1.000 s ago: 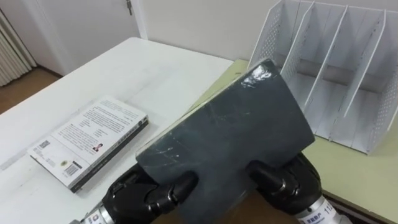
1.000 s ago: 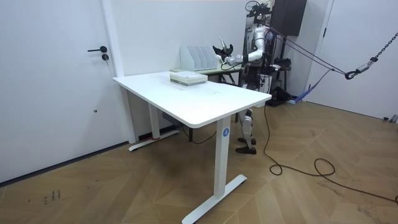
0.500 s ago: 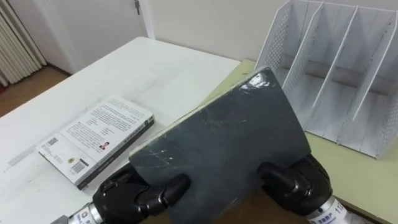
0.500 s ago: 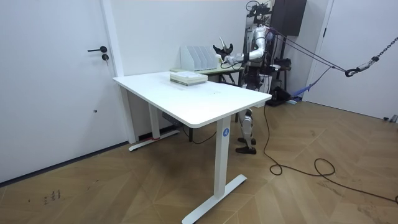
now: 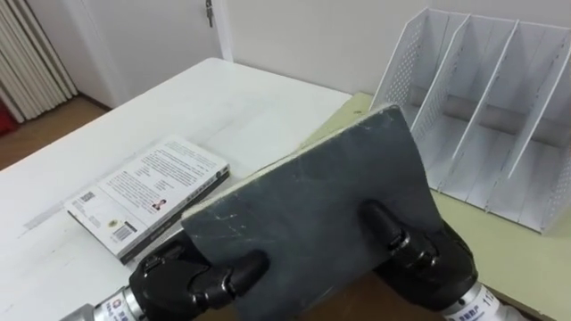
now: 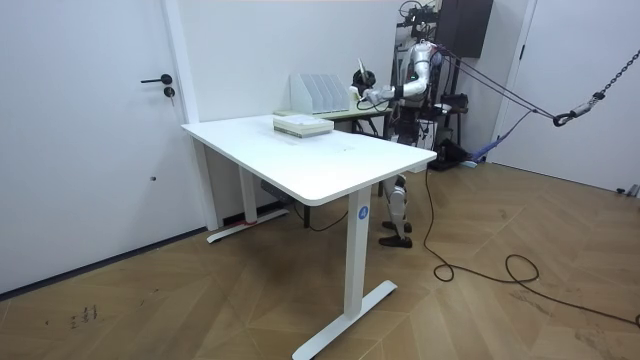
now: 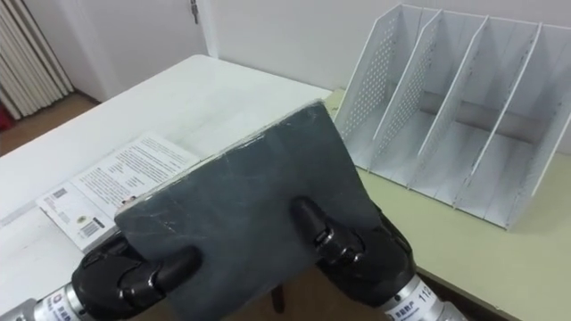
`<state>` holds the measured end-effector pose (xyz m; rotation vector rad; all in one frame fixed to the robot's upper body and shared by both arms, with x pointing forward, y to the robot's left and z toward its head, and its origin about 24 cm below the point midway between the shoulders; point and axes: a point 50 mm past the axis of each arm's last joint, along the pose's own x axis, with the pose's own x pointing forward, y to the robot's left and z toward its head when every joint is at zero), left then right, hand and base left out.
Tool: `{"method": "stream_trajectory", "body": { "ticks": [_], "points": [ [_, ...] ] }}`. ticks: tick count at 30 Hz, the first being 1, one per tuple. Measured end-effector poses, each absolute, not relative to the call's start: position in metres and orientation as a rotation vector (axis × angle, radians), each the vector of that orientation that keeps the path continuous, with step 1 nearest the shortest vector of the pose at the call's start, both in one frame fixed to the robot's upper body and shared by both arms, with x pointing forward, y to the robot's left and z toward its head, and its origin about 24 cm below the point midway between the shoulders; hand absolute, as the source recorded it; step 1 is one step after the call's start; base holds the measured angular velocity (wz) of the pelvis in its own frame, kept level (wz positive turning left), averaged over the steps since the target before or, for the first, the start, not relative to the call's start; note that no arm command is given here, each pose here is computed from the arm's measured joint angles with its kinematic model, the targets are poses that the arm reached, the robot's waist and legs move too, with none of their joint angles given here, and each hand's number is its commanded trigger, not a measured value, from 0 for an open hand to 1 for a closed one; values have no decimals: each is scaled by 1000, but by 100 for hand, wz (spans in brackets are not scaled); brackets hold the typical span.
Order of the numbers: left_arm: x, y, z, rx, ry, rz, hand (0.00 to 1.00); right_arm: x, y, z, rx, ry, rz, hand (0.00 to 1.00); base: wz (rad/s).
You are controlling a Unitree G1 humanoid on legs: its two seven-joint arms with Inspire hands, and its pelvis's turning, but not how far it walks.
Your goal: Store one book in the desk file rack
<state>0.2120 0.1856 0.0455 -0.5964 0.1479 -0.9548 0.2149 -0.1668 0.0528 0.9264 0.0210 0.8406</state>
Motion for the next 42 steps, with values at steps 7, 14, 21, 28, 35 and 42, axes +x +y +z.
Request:
{"method": "stream_trajectory", "body": {
  "ticks": [7,14,21,28,35,42],
  "points": [
    [212,188,41,-605,161,-943,0,215,-168,52,910,28,835,100,0],
    [212,196,27,-569,234,-848,0,215,-172,50,821,61,828,100,0],
    [194,212,-18,-350,464,-693,0,219,-177,42,606,143,723,100,-1],
    [154,221,-82,-121,829,-554,0,231,-188,43,310,171,533,100,-6],
    [113,215,-128,-103,1056,-386,0,241,-194,55,-9,115,263,100,-6],
    [85,208,-148,-99,1131,-228,0,248,-196,72,-228,5,12,100,-1]
  ]
}}
